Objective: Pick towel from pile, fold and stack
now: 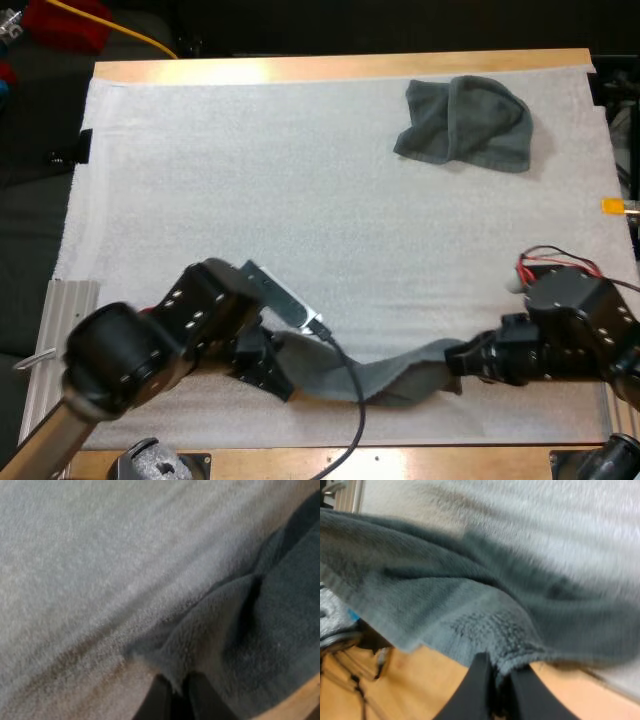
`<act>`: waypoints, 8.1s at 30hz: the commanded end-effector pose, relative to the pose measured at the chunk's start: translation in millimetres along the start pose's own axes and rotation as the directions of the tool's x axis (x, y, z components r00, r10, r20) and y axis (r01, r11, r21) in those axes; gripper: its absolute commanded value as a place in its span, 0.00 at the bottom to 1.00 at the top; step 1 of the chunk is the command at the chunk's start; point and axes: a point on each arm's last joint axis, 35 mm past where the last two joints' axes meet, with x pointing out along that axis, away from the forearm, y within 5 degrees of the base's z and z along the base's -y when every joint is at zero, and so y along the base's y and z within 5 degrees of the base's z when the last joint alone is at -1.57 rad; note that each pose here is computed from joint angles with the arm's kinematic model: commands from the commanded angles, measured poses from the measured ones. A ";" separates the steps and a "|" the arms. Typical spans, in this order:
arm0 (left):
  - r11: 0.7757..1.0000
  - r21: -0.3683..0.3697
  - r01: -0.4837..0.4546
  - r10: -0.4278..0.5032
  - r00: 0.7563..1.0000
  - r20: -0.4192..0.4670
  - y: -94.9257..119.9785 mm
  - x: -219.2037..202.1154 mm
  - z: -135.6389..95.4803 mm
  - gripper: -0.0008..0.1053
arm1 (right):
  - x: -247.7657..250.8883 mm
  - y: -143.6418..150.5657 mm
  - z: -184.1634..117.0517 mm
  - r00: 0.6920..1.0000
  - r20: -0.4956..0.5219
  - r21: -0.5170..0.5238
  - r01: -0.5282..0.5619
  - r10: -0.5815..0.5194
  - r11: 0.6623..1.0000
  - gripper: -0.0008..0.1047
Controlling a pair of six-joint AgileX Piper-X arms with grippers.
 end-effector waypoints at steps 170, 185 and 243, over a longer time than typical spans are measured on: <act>0.879 -0.429 0.205 -0.089 0.957 0.275 76.7 2.1 -84.8 0.60 | 116.6 -143.3 -60.8 0.998 0.042 0.371 0.033 -0.053 0.928 0.62; 0.879 -0.429 0.205 -0.089 0.957 0.275 76.7 2.1 -84.8 0.60 | 157.2 -164.2 -63.6 0.995 -0.077 0.444 -0.028 0.069 0.896 0.62; 0.732 -0.626 0.268 -0.331 0.943 0.016 152.8 169.5 -48.5 0.60 | 174.5 -174.3 -68.3 0.988 -0.124 0.500 -0.015 0.089 0.866 0.01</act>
